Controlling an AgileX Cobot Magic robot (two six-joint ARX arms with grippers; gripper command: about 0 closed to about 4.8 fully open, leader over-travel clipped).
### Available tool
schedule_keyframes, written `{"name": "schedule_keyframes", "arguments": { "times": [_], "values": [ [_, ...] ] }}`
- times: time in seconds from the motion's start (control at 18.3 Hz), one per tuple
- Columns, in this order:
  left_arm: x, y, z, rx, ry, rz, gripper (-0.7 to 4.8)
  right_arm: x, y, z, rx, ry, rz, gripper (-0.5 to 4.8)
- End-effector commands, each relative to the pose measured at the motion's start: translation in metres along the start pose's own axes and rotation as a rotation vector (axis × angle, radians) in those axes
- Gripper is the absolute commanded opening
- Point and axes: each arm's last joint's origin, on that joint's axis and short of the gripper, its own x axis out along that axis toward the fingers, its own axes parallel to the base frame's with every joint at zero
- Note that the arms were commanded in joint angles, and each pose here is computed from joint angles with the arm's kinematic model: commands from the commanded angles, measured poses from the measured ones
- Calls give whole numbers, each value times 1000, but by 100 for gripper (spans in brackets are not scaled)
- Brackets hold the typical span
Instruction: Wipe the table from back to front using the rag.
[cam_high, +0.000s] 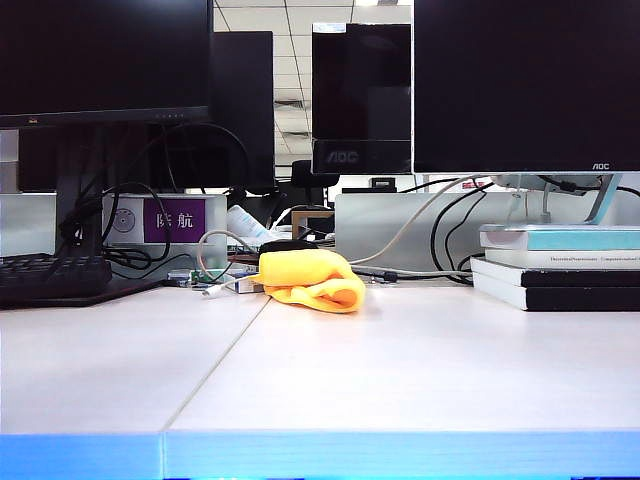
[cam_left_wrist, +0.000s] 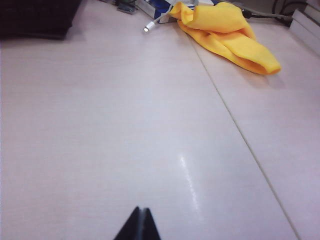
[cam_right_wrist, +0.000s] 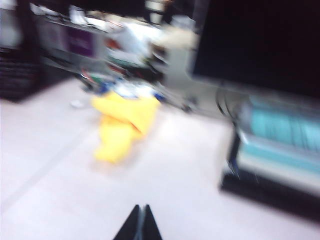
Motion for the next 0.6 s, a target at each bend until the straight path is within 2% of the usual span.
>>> {"name": "schedule_keyframes", "arguments": {
  "times": [0.05,0.16,0.33,0.6],
  "values": [
    [0,0,2,1,-14,-4,-5,-3,-7,-35,34,6,-60,-5],
    [0,0,2,1,-14,-4,-5,-5,-11,-56,92,-6,-116,-5],
    [0,0,2,1,-14,-3,-5,-9,-15,-78,99,-50,-179,1],
    [0,0,2,1,-14,-4,-5,-10,-17,-111,110,-31,-238,-1]
  ]
}}
